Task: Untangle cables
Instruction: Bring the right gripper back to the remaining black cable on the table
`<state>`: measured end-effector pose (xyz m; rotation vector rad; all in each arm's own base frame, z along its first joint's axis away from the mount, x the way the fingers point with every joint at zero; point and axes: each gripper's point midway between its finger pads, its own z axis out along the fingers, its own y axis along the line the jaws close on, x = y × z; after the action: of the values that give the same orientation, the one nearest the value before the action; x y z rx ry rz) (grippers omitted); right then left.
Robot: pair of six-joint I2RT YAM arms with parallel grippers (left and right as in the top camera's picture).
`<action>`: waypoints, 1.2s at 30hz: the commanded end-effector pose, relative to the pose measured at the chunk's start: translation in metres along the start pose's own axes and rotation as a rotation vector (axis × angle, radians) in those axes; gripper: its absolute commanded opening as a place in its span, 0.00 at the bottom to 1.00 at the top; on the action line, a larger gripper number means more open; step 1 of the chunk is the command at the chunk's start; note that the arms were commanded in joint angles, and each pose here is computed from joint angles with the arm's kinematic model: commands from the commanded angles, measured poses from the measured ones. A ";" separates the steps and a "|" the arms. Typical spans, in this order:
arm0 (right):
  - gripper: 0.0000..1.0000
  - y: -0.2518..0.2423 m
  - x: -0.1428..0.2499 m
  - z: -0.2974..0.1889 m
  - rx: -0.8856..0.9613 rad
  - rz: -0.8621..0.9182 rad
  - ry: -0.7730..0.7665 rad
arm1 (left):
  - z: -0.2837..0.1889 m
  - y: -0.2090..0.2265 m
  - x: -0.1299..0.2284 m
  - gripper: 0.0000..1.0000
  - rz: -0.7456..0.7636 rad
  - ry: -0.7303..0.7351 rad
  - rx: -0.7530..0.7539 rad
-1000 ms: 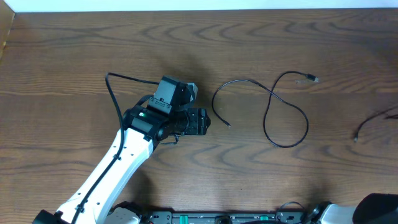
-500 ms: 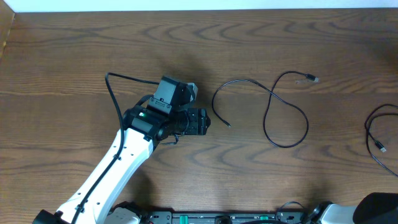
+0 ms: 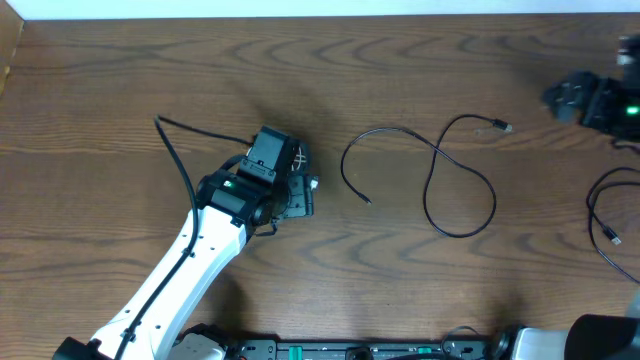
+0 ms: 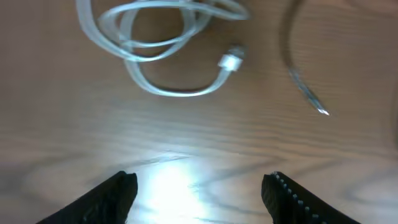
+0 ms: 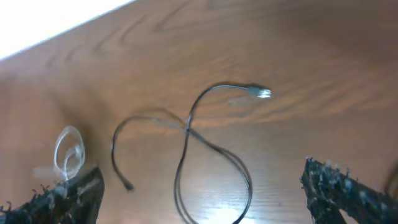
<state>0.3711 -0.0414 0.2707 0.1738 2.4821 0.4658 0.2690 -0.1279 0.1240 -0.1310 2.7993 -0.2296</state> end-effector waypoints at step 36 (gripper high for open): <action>0.65 0.052 0.214 0.201 0.123 -0.048 0.198 | -0.007 0.033 -0.010 0.70 -0.134 -0.084 -0.174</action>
<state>0.3219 0.1135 0.0286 0.0248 2.6961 0.3171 0.2720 -0.0964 0.1233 -0.3427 2.7475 -0.0187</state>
